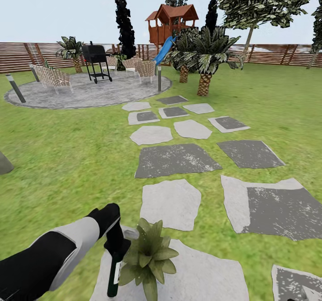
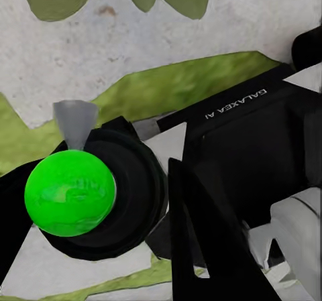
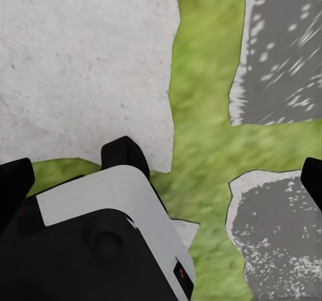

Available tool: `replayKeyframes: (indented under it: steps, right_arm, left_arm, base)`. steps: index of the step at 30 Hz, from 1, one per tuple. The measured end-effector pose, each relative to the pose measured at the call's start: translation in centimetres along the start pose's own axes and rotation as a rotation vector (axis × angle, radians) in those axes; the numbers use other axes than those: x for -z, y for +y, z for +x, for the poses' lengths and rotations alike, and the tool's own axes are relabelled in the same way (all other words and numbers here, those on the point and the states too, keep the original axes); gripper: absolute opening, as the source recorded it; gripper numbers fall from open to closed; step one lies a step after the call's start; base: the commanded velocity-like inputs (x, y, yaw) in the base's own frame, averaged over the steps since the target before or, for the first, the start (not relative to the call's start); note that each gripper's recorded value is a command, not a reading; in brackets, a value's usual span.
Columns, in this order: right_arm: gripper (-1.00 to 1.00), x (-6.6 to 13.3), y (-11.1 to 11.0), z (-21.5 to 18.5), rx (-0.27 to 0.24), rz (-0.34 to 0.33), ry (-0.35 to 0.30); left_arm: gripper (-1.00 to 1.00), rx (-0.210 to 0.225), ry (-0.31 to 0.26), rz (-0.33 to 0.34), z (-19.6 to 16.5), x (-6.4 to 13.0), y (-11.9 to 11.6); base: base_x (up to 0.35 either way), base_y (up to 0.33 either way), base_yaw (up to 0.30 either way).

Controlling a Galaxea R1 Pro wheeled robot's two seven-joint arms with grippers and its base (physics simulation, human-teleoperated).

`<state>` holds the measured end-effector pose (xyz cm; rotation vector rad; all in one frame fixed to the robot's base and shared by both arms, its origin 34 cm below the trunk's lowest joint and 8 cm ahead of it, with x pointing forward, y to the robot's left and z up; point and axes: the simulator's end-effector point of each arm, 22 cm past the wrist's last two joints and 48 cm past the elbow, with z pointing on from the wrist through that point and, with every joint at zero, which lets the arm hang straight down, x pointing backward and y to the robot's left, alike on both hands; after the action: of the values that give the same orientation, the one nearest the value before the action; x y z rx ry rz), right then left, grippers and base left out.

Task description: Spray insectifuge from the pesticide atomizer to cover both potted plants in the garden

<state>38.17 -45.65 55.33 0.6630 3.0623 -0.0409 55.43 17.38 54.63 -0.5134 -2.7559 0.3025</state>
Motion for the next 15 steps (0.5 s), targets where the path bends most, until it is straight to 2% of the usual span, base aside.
replayKeyframes:
  steps: [3, 9, 12, 15]
  right_arm:
    - [1.0, 0.0, 0.0, 0.0, 0.0, -0.001, -0.001]
    - [1.0, 0.1, 0.0, -0.1, -0.001, -0.001, -0.003]
    - [1.0, 0.2, 0.1, -0.1, -0.001, -0.003, -0.007]
    - [1.0, 0.3, 0.1, -0.2, -0.001, -0.005, -0.01]
  left_arm:
    - [-1.0, -0.004, -0.017, -0.008, -0.9, 1.0, 0.2]
    - [-1.0, -0.004, -0.022, -0.011, -1.0, 1.2, 0.3]
    - [-1.0, -0.003, -0.022, -0.006, -0.8, 1.0, 0.1]
    - [-1.0, 0.006, 0.012, 0.012, 1.2, -1.1, -0.3]
  base:
    - [0.0, 0.0, 0.0]
    - [0.0, 0.0, 0.0]
    - [0.0, 0.0, 0.0]
    - [0.0, 0.0, 0.0]
